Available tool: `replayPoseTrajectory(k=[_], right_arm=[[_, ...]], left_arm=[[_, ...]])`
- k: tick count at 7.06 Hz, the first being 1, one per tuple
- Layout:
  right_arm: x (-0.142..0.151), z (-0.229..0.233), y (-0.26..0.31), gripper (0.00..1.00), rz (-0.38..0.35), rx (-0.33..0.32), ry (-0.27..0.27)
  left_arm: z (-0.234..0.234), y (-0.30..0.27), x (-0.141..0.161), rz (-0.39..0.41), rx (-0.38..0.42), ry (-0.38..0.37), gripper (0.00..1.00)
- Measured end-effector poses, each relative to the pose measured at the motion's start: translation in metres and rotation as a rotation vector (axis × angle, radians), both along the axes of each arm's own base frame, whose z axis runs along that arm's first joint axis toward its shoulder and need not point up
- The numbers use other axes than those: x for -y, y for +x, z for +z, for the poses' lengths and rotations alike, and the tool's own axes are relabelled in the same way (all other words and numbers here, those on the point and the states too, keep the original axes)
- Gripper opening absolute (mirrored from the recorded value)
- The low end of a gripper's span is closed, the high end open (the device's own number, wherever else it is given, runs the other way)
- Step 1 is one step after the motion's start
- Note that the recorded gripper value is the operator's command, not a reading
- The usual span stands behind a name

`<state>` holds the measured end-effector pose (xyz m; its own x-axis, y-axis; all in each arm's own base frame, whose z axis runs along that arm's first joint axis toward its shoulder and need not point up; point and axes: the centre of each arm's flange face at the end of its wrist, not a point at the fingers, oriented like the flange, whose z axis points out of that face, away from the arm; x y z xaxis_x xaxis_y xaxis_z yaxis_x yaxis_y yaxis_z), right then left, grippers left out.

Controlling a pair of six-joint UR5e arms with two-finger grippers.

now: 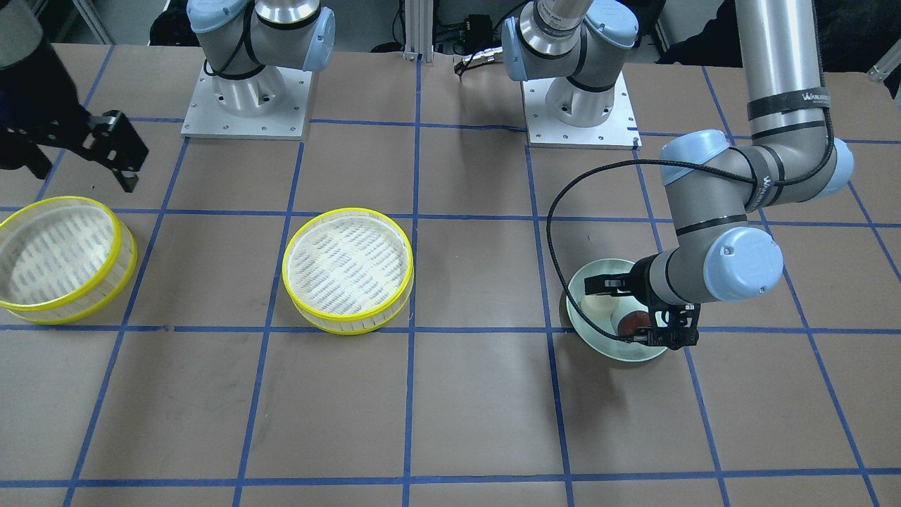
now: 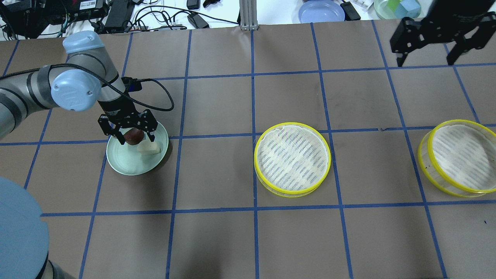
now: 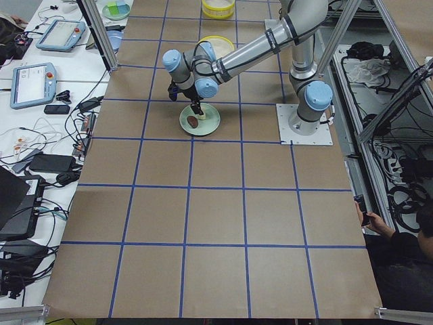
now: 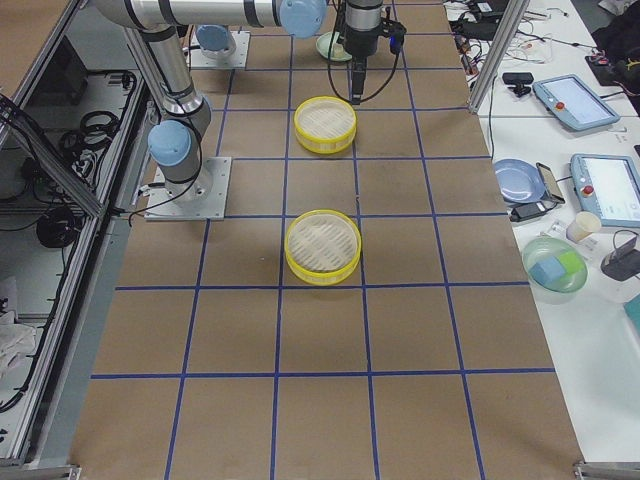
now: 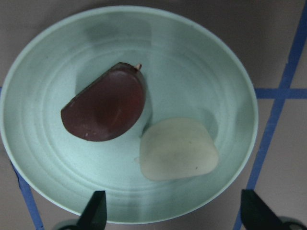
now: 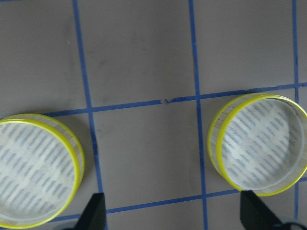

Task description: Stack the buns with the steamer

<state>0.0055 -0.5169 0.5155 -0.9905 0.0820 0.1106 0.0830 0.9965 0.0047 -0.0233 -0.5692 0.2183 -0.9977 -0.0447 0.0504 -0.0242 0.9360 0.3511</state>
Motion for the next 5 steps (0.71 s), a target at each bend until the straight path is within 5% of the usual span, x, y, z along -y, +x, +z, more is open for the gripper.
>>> replayPoseTrajectory(k=[2,5], right_arm=[[-0.015,-0.043,-0.132,0.99,0.058,0.028,0.079],[-0.036,-0.162,-0.294,0.90,0.144,0.044,0.087]], left_arm=[[-0.020,0.001,0.006,0.002,-0.005,0.006,0.90],[-0.030,0.001,0.006,0.024,-0.002,0.027,0.90]])
